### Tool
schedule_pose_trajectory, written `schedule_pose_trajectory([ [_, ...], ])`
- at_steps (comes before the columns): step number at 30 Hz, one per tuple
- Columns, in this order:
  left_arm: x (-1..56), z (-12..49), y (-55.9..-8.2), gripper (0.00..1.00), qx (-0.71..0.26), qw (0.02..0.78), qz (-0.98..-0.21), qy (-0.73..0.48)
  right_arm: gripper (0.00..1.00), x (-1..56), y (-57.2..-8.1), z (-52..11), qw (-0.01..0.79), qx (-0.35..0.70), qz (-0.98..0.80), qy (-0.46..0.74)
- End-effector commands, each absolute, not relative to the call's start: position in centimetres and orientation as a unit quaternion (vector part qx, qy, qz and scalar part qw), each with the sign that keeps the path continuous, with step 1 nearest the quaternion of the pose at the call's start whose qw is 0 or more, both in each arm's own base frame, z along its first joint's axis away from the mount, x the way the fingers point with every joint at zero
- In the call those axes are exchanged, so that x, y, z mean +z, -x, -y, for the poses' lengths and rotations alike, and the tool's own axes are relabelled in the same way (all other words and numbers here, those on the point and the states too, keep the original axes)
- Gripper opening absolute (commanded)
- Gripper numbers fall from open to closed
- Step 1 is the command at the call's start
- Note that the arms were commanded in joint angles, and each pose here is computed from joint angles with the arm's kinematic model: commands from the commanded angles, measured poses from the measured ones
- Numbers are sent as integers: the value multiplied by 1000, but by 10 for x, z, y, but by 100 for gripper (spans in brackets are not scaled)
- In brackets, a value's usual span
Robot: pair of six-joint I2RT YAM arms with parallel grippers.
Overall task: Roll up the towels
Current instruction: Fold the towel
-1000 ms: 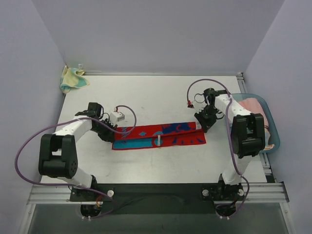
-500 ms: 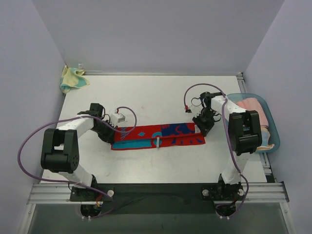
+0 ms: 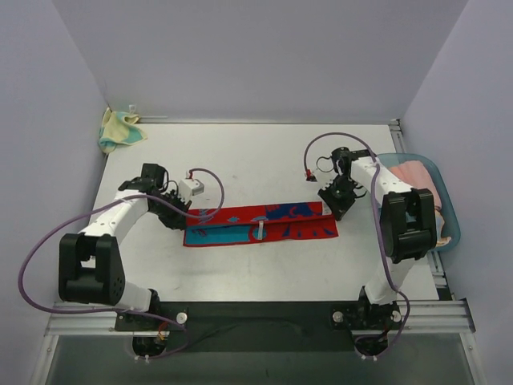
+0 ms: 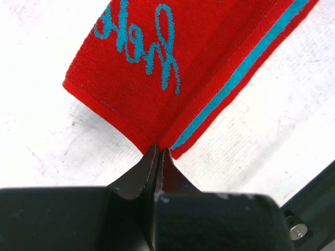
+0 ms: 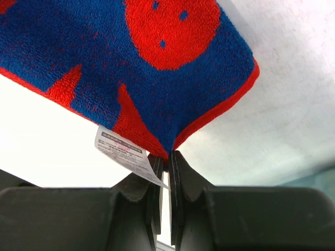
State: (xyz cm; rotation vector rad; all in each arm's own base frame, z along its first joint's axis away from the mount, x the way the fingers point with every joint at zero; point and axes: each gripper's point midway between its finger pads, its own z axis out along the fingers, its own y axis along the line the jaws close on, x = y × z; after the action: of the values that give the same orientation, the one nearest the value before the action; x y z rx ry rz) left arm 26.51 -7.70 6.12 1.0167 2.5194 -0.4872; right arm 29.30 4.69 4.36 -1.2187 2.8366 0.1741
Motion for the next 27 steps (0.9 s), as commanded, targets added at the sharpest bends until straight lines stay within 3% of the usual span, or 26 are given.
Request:
schedule_pose_trajectory([
  [1,71,83,-254,0,-180,184,-888,-381,1,59,-280,-36,8,39,-914,405],
  [16,7,72,-231,2,-176,96,-898,-391,9,26,-259,-32,-55,49,-902,425],
  [24,40,87,-222,46,-215,128,-878,-409,37,53,-250,-31,-35,50,-896,440],
  [27,61,91,-223,50,-219,154,-871,-412,40,75,-247,-38,-15,67,-898,434],
])
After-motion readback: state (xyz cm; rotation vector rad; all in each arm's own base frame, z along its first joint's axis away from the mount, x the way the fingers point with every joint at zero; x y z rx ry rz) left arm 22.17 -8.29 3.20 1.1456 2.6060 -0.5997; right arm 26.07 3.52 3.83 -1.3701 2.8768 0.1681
